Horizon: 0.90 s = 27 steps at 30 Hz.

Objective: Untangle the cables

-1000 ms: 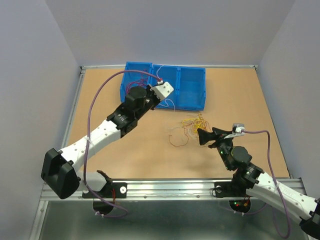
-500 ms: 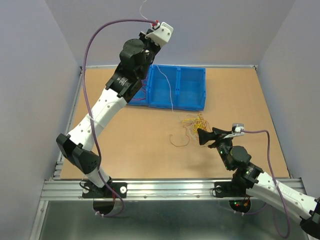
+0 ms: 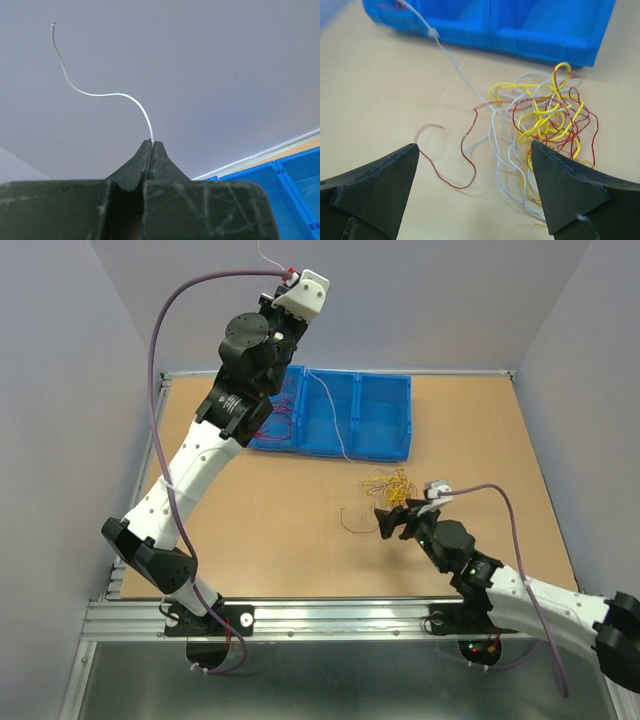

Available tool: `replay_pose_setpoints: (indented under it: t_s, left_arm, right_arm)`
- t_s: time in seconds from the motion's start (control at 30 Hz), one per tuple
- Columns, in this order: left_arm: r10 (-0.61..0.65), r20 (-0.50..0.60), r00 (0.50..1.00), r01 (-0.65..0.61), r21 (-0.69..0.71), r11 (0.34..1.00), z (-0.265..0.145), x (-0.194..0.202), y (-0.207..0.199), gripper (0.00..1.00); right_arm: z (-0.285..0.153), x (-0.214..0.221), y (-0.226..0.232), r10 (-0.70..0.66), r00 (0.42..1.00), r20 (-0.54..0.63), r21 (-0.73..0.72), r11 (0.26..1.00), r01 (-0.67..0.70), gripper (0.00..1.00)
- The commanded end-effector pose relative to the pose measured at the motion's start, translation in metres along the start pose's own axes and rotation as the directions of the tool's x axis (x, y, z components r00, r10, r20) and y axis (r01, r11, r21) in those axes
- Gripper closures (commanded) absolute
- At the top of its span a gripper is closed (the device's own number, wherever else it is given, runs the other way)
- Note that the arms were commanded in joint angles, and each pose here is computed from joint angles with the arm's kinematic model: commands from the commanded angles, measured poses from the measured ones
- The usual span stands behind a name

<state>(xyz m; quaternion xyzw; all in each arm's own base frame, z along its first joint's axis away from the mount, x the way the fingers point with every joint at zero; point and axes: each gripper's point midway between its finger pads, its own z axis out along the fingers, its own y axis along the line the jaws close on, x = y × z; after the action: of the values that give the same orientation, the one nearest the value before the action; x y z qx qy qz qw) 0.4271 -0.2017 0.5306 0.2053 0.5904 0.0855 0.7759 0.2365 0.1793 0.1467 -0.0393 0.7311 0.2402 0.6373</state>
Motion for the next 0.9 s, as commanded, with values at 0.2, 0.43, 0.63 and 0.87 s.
replay_pose_setpoints:
  t_s: [0.2,0.43,0.63,0.87]
  left_arm:
    - [-0.073,0.120,0.990,0.074,-0.002,0.997,-0.024,-0.038,0.019,1.00]
    - [-0.063,0.112,0.992,0.066,-0.023,0.998,-0.032,-0.037,0.027,1.00]
    - [-0.055,0.099,0.994,0.058,-0.030,0.998,-0.034,-0.027,0.026,1.00]
    - [-0.077,0.048,0.996,0.073,0.065,0.995,-0.032,0.034,-0.017,1.00]
  right_arm:
    - [0.099,-0.023,0.066,-0.204,0.977,-0.064,-0.141,0.971,0.194,0.02]
    - [0.148,-0.018,0.055,-0.236,0.967,-0.095,-0.039,0.972,0.234,0.20]
    - [0.161,-0.048,0.089,-0.229,0.973,-0.033,-0.149,0.964,0.222,0.99]
    - [0.062,-0.227,0.176,-0.029,0.972,0.232,-0.494,0.858,0.143,0.99]
